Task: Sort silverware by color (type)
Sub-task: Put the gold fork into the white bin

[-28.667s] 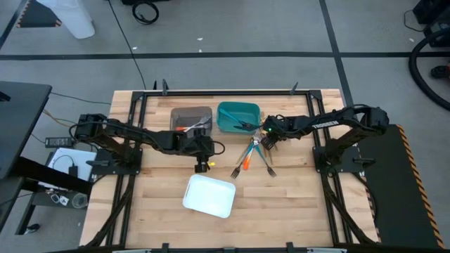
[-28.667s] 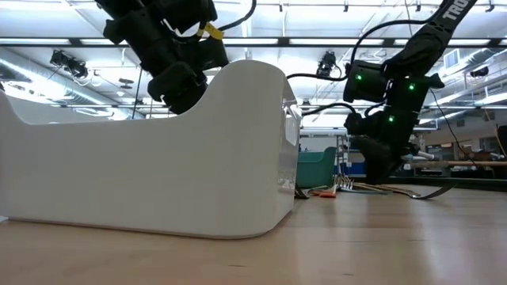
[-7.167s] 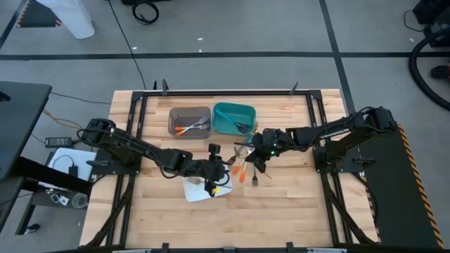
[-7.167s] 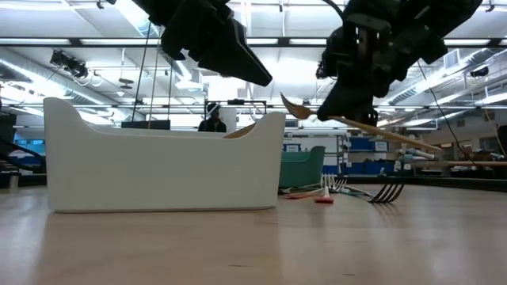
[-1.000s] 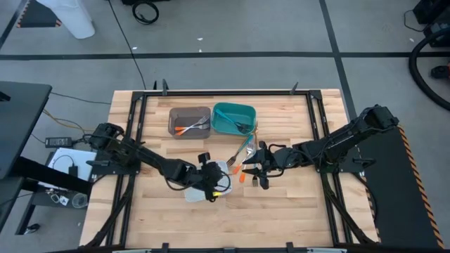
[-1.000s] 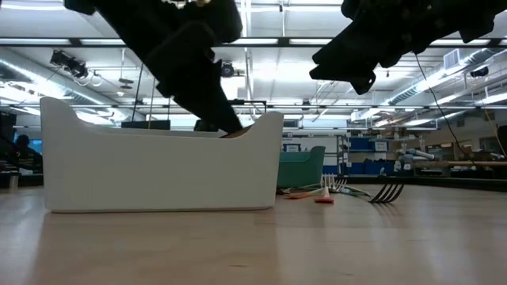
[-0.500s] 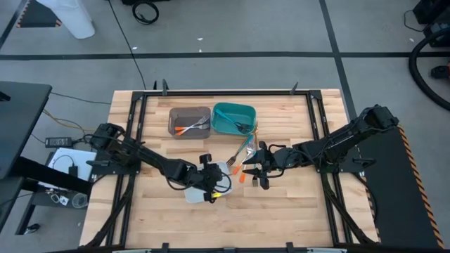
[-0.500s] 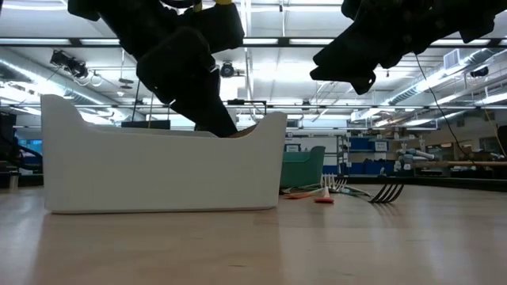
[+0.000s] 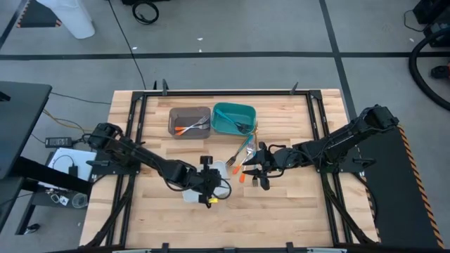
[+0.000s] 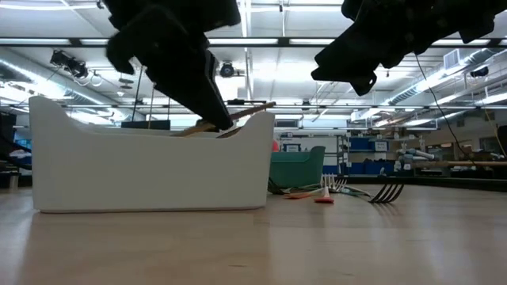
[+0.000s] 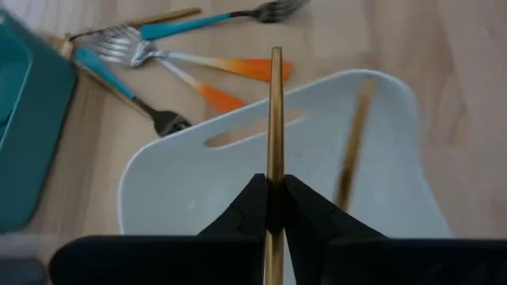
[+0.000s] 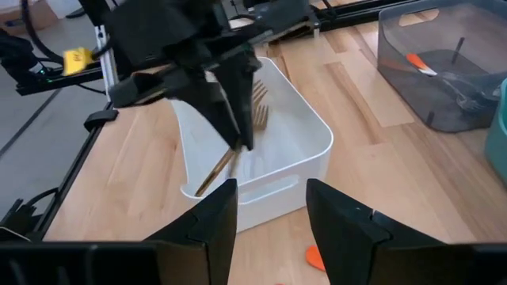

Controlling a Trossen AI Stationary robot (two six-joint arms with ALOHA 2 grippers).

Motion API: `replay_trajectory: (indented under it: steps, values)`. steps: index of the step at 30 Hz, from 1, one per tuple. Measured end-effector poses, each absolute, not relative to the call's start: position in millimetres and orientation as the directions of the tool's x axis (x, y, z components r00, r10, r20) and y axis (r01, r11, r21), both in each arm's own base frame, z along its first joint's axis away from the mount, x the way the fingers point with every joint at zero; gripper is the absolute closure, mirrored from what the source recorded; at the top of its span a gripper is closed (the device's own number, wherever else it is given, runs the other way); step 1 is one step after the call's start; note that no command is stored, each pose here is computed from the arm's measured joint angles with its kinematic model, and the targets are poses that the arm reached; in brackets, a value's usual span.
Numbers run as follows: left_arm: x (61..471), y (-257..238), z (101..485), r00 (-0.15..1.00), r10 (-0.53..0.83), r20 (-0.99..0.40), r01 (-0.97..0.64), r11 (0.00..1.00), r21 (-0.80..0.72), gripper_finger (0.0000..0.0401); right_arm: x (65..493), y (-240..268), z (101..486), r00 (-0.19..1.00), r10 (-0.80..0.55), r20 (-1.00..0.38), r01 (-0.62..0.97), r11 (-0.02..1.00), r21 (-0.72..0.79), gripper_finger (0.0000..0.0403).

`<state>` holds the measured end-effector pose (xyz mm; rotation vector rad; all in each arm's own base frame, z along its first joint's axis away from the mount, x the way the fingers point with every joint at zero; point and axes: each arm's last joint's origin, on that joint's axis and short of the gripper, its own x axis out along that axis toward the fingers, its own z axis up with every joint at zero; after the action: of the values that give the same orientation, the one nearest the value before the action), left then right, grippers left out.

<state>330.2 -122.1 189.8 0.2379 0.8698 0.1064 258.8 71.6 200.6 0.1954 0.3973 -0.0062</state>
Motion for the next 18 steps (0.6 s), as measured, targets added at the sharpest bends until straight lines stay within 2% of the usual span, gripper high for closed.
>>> replay_trajectory:
  steps: [8,18]
  values:
    - [332.1,-125.5,194.9,0.633,0.107,-0.767,0.101,0.971,0.218,0.0364,257.6,75.7,200.6,0.921,0.047,-0.386,0.030,0.981,0.192,0.0243]
    - [329.8,-125.3,193.5,0.610,0.106,-0.785,0.044,0.985,0.167,0.0363,256.2,80.0,200.5,0.920,0.062,-0.386,0.014,0.981,0.191,0.0245]
